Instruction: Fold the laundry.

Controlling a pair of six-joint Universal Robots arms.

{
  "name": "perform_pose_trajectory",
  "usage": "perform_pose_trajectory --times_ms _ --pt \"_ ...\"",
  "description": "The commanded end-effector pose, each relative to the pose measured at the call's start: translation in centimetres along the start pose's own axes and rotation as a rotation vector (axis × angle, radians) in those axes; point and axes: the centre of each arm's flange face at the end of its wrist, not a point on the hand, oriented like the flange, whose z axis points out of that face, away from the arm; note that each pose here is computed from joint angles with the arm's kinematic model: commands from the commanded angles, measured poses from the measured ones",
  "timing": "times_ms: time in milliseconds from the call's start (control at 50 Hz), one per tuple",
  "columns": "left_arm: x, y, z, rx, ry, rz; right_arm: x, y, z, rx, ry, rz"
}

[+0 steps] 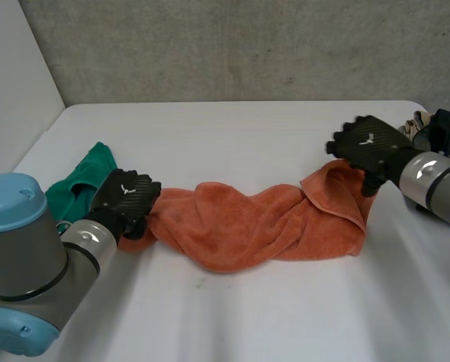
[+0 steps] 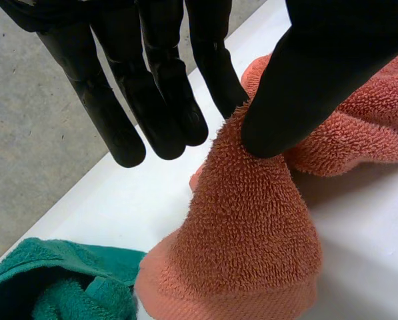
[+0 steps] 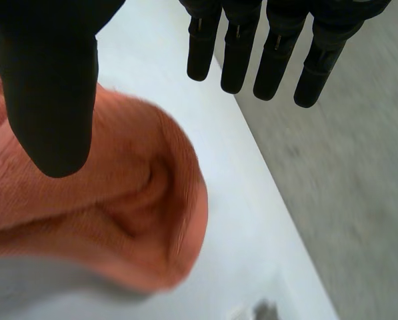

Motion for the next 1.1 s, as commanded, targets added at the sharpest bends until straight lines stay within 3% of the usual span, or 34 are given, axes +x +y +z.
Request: perform_pose_trajectory --times_ms 20,220,360,460,480,580,700,760,900,1000,1100 --pt "-0.2 -0.1 0.0 0.001 -0.008 -0.011 -1.9 -0.1 2.6 0.055 -0.159 -0.158" --pt "-0.5 -0.2 -0.1 0.006 -0.020 -0.026 -4.6 3.2 5.3 0.018 -0.276 -0.309" --pt "-1.2 -0.5 0.0 0.018 -0.040 -0.052 -4.0 3.5 6.4 0.057 -0.209 -0.320" --pt "-3.2 -3.0 -1.1 0.086 -0.100 -0.083 0.1 -0.3 4.8 0.160 -0.059 -0.115" --pt "-3.6 -3.7 -1.5 0.101 -0.113 -0.090 2.7 -2.3 3.2 0.208 0.025 -0.016" --pt "-6.6 -7.7 -4.4 0.204 -0.195 -0.156 8.9 -4.9 -1.3 0.283 0.236 0.271" --pt "-9.9 -11.2 -8.6 0.227 -0.251 -0.284 11.4 -6.4 -6.3 0.192 0.358 0.284" --pt "-10.8 -11.8 -9.5 0.214 -0.255 -0.321 11.6 -6.0 -7.4 0.113 0.350 0.279" --pt "-10.5 -11.5 -9.7 0.121 -0.156 -0.406 7.5 -4.8 -6.8 -0.044 0.143 0.327" --pt "-8.9 -8.1 -5.6 -0.036 -0.088 -0.438 4.0 -3.5 -3.8 -0.084 0.026 0.343" --pt "-8.2 -3.7 -0.1 -0.172 -0.131 -0.415 2.6 -1.8 0.0 -0.093 0.045 0.390"
